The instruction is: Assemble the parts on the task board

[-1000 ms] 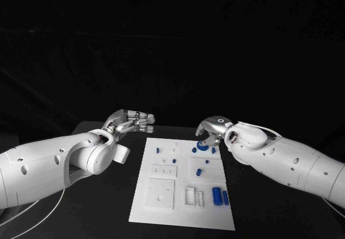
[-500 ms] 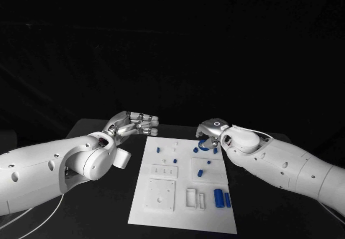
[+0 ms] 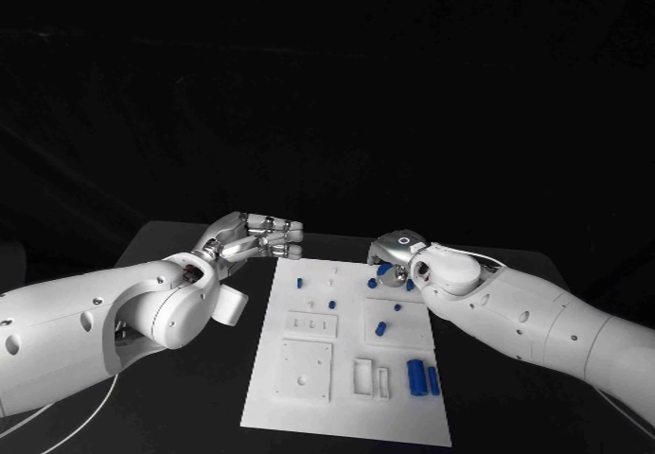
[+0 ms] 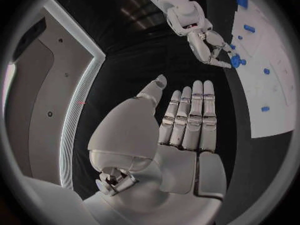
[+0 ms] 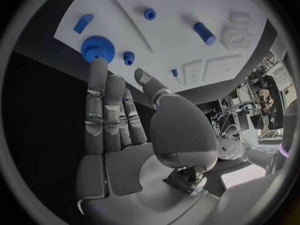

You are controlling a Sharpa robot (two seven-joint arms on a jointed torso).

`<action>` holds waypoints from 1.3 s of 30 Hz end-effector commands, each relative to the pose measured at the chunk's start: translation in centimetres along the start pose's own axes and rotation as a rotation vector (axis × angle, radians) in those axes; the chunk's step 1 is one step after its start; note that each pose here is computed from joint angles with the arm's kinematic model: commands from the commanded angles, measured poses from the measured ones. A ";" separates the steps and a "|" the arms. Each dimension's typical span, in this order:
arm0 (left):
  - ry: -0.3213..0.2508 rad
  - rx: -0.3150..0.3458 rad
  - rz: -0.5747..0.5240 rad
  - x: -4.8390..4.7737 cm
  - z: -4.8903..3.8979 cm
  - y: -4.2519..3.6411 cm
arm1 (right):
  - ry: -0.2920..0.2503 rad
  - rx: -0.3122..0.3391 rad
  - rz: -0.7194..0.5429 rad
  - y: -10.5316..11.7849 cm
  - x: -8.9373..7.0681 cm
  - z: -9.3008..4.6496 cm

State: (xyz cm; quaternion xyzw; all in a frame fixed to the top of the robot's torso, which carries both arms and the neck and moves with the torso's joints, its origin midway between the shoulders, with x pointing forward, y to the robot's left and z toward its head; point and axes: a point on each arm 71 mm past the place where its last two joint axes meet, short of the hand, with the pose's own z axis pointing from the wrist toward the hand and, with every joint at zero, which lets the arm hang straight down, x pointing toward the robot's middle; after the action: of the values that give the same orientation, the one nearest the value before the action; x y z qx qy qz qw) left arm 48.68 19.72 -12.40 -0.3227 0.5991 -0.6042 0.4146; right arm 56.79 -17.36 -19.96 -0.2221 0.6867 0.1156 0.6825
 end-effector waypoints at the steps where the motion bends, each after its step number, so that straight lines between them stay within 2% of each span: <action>1: 0.019 0.016 -0.007 0.25 0.00 -0.31 | 0.006 -0.002 -0.020 0.1 0.3 0.1; 18: 0.023 0.014 -0.011 0.33 -0.04 -0.51 | 0.024 0.002 -0.018 0.1 1.4 0.3; 39: 0.024 0.004 -0.011 0.30 -0.03 -0.47 | 0.025 -0.012 -0.008 0.4 1.7 0.4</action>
State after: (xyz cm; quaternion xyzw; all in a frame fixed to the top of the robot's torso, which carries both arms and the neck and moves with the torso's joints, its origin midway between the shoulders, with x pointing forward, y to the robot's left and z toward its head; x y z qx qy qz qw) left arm 48.54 19.62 -12.15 -0.3218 0.6006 -0.6059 0.4107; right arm 57.11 -17.23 -21.67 -0.2231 0.6960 0.1109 0.6735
